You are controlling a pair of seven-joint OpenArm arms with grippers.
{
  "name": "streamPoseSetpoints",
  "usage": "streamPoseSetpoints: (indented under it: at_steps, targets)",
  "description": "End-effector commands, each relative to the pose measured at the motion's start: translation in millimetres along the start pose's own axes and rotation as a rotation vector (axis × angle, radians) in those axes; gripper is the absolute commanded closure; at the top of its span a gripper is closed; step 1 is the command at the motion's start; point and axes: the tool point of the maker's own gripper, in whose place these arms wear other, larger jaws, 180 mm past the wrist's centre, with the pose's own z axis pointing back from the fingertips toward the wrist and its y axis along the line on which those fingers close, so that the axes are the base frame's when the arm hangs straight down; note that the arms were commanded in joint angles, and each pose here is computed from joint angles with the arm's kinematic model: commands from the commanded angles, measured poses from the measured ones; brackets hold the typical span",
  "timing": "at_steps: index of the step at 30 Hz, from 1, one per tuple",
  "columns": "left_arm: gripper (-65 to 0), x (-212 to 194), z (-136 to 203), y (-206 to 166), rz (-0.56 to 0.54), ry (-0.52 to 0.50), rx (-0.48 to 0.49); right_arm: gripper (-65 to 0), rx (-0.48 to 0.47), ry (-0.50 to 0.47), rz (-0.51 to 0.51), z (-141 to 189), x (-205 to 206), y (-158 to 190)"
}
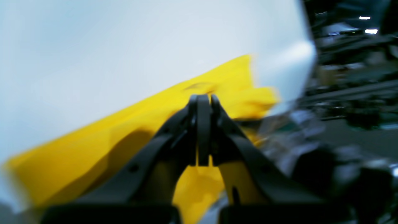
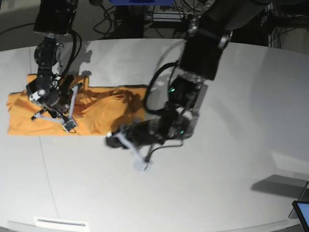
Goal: Fold the T-shirt properly
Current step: 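Press the folded shirt flat with the left gripper, then withdraw the left gripper and lift the right gripper holding the shirt end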
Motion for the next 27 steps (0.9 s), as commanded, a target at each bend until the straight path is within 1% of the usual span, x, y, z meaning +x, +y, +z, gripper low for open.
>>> streamPoseSetpoints:
  at_steps: [1, 4, 5, 6, 9, 11, 12, 16, 21, 24, 27]
  targets:
    - [0.0, 22, 2, -16, -0.027, -0.048, -0.040, -0.7, -0.017, 0.046, 0.018, 2, -8, -6]
    - [0.0, 17, 9, 1, -0.026, -0.038, -0.005, -1.2, -0.017, 0.044, 0.019, 2, -8, -6]
    - [0.0, 17, 13, 9, -0.030, -0.036, 0.013, -2.5, -0.022, 0.039, 0.020, 3, -6, -7]
    - [0.0, 17, 17, 15, -0.034, -0.034, 0.027, -4.5, -0.033, 0.025, 0.022, 6, -2, -9]
    - [0.0, 19, 27, 32, -0.042, -0.031, 0.067, -13.3, -0.068, -0.015, 0.028, 17, 9, -17]
    - [0.0, 20, 34, 42, -0.049, -0.029, 0.090, -17.8, -0.095, -0.042, 0.034, 25, 16, -24]
    - [0.0, 20, 37, 46, -0.052, -0.028, 0.100, -19.0, -0.109, -0.056, 0.036, 29, 20, -27]
    - [0.0, 24, 50, 63, -0.062, -0.032, 0.141, -19.4, -0.177, -0.098, 0.060, 48, 31, -46]
    - [0.0, 34, 70, 63, -0.126, -0.062, 0.158, -19.2, -0.236, -0.146, 0.081, 66, 44, -59]
    - [0.0, 40, 82, 58, -0.167, -0.081, 0.159, -19.0, -0.225, -0.182, 0.138, 72, 59, -45]
    - [0.0, 44, 92, 59, -0.199, -0.090, 0.173, -19.0, -0.190, -0.210, 0.200, 75, 69, -22]
